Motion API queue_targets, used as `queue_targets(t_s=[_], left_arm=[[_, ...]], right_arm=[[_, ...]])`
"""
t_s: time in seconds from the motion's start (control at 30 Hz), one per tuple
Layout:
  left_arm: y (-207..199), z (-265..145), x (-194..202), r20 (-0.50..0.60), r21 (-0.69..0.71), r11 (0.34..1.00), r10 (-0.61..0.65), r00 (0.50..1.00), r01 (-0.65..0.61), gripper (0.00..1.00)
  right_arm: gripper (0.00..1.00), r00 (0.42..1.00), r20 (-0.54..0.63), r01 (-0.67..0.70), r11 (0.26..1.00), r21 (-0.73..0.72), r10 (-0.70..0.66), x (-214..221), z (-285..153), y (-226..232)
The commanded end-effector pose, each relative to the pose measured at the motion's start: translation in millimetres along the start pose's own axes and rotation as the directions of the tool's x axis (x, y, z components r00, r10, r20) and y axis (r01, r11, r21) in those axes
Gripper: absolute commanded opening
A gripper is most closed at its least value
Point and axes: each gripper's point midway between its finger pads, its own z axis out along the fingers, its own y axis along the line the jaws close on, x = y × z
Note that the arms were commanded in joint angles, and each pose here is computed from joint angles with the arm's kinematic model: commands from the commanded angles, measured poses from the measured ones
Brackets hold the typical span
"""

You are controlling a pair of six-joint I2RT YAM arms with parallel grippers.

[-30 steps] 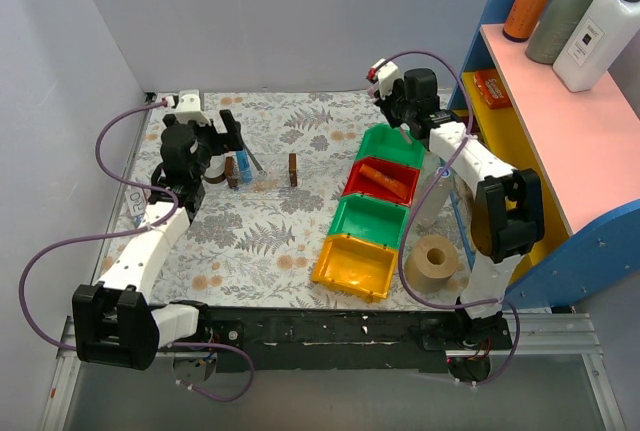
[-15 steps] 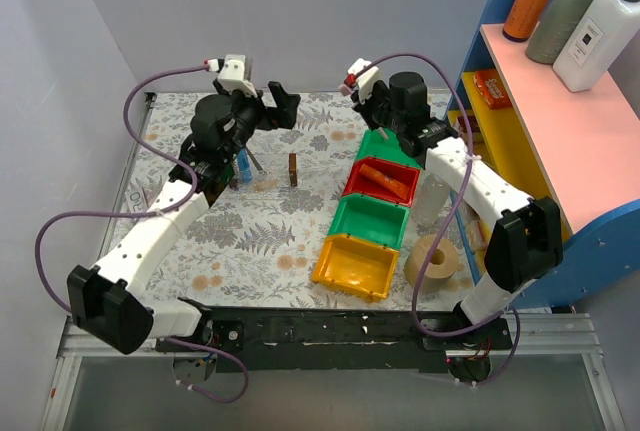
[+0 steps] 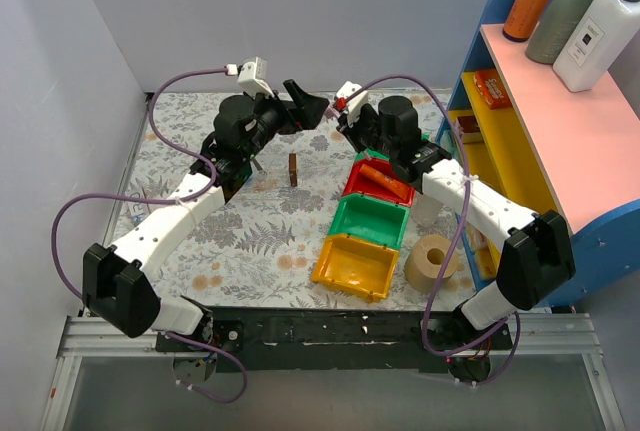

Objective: Prepare toiletry sets of a toothbrush and toothpaste on the tray

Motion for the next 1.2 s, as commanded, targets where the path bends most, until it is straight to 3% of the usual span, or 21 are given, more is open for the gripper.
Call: queue_targets(t_s=[0.0, 0.33, 0.6, 0.93, 1.17], left_arm=[[-16, 4, 2, 0.000, 0.055, 0.997, -0.059, 0.998, 0.059, 0.92], [-5, 19, 32, -0.079, -0.001, 0.998, -0.064, 0.995, 0.064, 0.70], [-1, 22, 38, -0.086, -0.015, 0.998, -0.062, 0.994, 0.061, 0.60], [-4, 17, 27, -0.036, -0.005, 0.998, -0.068, 0.997, 0.067, 0.54], [-6, 19, 36, -0.072, 0.009, 0.997, -0.074, 0.995, 0.075, 0.38]], right_arm=[[0.01, 0.995, 0.103, -0.008, 1.000, 0.011, 0.007, -32, -7, 3], [0.01, 0.994, 0.108, -0.005, 1.000, 0.004, 0.005, -34, -8, 11], [0.01, 0.995, 0.098, 0.008, 1.000, -0.009, -0.007, -30, -4, 18], [0.01, 0.997, 0.077, 0.014, 1.000, -0.019, -0.013, -23, -1, 24], [0.01, 0.997, 0.073, 0.019, 1.000, -0.002, -0.018, -22, 0, 22]])
